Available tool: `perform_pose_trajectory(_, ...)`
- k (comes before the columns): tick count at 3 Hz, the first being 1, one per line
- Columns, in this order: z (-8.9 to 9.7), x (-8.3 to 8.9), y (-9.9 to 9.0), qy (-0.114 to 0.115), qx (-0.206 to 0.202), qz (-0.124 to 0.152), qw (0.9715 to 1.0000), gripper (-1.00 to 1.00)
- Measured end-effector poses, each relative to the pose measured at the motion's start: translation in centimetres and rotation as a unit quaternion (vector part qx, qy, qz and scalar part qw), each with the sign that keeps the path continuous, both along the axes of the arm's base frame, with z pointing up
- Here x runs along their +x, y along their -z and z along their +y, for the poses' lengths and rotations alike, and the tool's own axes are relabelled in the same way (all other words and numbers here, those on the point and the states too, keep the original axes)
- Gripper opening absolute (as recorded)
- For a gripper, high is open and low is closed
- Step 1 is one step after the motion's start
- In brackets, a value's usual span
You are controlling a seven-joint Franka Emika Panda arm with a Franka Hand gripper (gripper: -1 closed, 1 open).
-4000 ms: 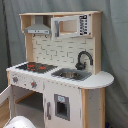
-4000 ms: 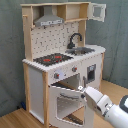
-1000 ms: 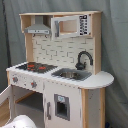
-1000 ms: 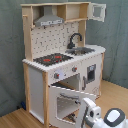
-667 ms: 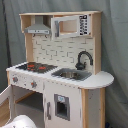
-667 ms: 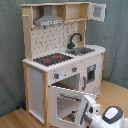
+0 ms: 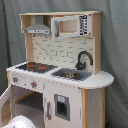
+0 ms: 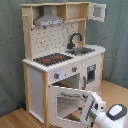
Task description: Play with the kitchen
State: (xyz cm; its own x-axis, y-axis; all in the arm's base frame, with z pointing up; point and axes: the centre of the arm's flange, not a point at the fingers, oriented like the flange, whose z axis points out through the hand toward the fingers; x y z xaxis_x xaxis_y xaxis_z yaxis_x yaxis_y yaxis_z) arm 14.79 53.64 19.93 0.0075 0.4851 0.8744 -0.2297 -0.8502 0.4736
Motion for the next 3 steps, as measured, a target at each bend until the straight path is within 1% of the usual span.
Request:
perform_pose_trajectory(1,-2.8,0.1,-0.1,0.017,-0.013,-0.007,0.9998,1.0)
perform_pose_trajectory(2,-6.5,3.7,-0.2,0.066,-0.052,-0.003,0.9964,1.0)
perform_pose_trajectory(3,-7.5,7.3,0.1,0.084,-0.072,0.015,0.9938,1.0)
